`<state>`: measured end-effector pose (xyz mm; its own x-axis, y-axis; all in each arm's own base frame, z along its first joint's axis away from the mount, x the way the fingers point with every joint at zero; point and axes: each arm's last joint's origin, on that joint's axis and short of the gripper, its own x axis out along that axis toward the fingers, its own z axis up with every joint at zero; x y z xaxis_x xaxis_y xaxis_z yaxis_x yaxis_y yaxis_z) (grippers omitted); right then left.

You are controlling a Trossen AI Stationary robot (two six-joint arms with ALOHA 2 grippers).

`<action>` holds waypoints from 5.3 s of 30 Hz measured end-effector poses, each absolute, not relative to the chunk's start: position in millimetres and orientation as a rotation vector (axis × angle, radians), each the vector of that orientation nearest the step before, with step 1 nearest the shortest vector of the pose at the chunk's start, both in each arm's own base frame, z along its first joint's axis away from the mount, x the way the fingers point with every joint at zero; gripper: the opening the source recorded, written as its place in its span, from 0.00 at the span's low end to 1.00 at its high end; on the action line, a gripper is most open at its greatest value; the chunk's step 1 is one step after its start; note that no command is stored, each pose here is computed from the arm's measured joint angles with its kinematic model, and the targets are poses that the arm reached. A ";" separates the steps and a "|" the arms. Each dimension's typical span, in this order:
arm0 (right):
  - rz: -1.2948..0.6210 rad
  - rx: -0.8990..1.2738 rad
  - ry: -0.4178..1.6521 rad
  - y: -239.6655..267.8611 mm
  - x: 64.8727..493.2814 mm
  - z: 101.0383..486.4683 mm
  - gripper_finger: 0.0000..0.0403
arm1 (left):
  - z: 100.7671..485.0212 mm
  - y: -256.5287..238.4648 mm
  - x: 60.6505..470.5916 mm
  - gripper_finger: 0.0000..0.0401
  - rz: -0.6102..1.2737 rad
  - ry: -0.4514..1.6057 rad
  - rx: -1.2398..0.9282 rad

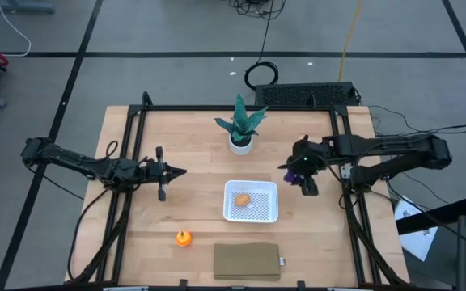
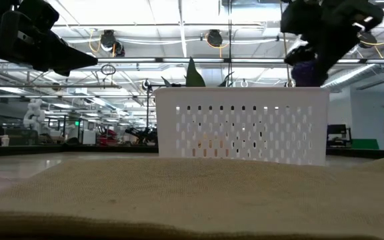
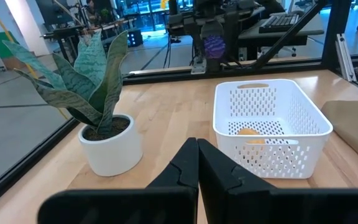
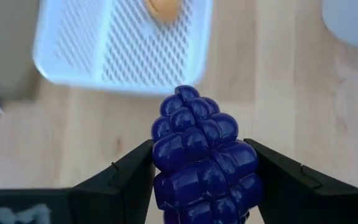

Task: Pick and placing Produce into tupperware
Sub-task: Put the grapes in the white bin, then adjust the white bin

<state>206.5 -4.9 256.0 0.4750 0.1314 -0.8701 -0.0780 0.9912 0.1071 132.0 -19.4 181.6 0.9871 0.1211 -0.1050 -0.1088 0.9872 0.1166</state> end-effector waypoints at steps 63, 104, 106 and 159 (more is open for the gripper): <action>0.337 -0.051 1.185 52.3 336.7 176.4 0.54 | 179.0 -20.1 131.8 0.00 0.088 0.138 0.119; 0.406 -0.150 1.152 54.5 347.2 158.5 0.54 | 175.7 -20.0 131.3 0.00 0.086 0.172 0.141; 0.403 -0.146 1.152 54.7 347.3 158.5 0.54 | 175.7 -20.1 131.3 0.00 0.085 0.172 0.140; -0.049 -0.199 0.828 1.0 356.4 218.9 0.01 | 172.9 -19.9 130.8 0.00 0.085 0.201 0.148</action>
